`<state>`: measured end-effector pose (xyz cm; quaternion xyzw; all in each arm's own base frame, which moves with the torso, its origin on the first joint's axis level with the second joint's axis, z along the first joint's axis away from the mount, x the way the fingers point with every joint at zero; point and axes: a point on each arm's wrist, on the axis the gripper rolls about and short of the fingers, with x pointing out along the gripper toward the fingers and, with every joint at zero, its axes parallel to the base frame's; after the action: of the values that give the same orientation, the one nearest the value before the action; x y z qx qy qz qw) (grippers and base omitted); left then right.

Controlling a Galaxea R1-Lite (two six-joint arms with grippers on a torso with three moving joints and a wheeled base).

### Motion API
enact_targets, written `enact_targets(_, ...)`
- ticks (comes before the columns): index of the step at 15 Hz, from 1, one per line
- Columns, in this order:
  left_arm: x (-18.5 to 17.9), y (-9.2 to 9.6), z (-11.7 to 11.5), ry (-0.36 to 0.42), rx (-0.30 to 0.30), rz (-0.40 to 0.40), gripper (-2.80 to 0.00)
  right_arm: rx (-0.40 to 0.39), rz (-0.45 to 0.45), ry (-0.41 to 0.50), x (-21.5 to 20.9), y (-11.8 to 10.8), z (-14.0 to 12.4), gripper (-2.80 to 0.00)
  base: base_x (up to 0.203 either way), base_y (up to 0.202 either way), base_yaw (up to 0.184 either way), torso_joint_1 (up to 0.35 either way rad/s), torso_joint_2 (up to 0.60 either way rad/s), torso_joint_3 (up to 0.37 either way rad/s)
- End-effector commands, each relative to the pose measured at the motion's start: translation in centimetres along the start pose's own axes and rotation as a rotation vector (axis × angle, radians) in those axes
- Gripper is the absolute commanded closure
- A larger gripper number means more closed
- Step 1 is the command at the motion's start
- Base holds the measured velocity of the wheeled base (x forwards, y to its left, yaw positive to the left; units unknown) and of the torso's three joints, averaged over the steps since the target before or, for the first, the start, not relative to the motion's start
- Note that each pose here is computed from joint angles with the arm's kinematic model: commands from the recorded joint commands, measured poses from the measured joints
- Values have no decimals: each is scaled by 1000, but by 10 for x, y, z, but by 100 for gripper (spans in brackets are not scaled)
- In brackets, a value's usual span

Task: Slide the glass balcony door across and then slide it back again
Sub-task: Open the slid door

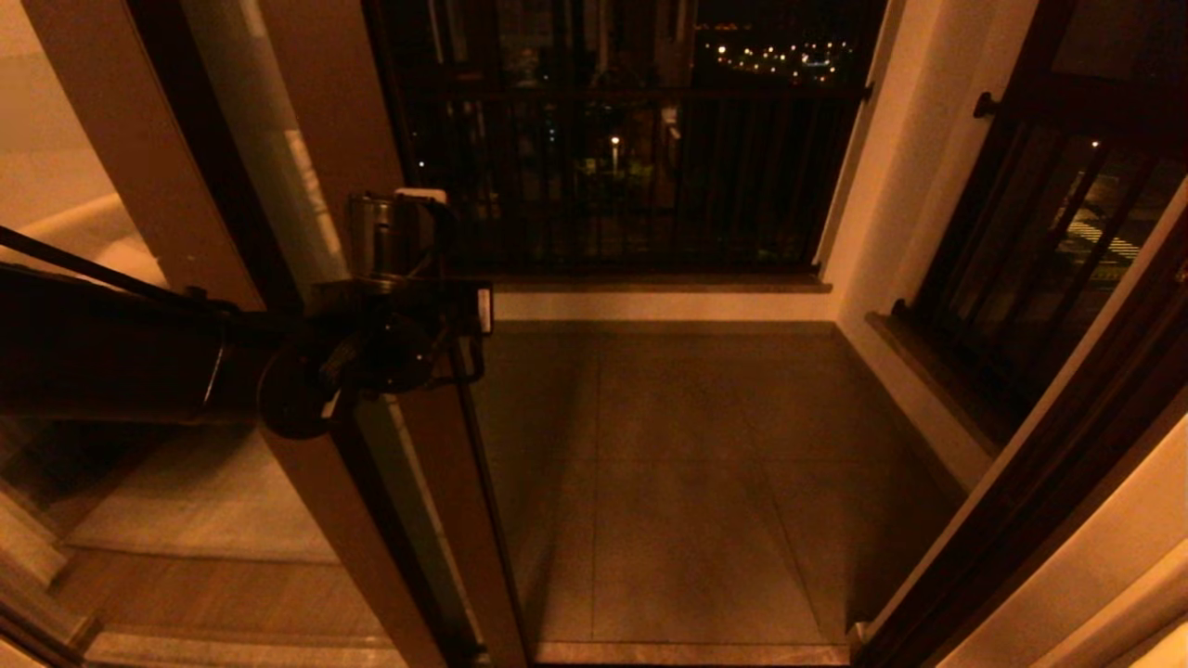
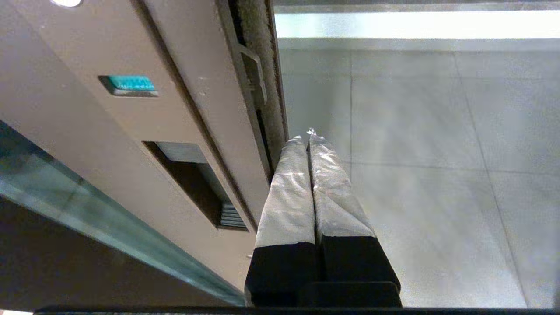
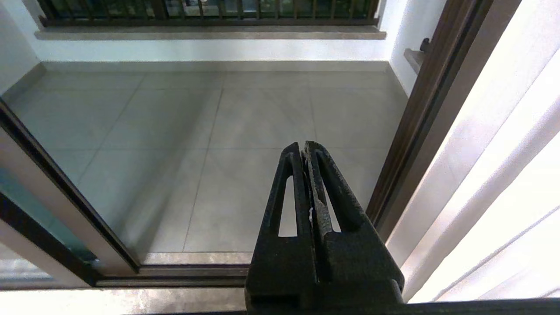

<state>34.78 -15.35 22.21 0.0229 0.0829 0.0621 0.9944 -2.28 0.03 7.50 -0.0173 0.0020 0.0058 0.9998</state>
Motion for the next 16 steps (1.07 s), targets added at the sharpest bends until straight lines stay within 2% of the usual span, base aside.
enact_targets(1, 4, 7, 0, -1, -5, 28, 0, -1, 1, 0, 0, 0, 0, 0, 0, 0, 0, 0, 0, 0)
enact_targets(8, 10, 21, -2, 9, -6, 80, 0, -1, 1, 2, 0, 0, 0, 0, 0, 0, 0, 0, 0, 0)
enact_targets(16, 12, 26, -2, 9, -9, 93, 0, -1, 1, 0, 0, 0, 0, 0, 0, 0, 0, 0, 0, 0)
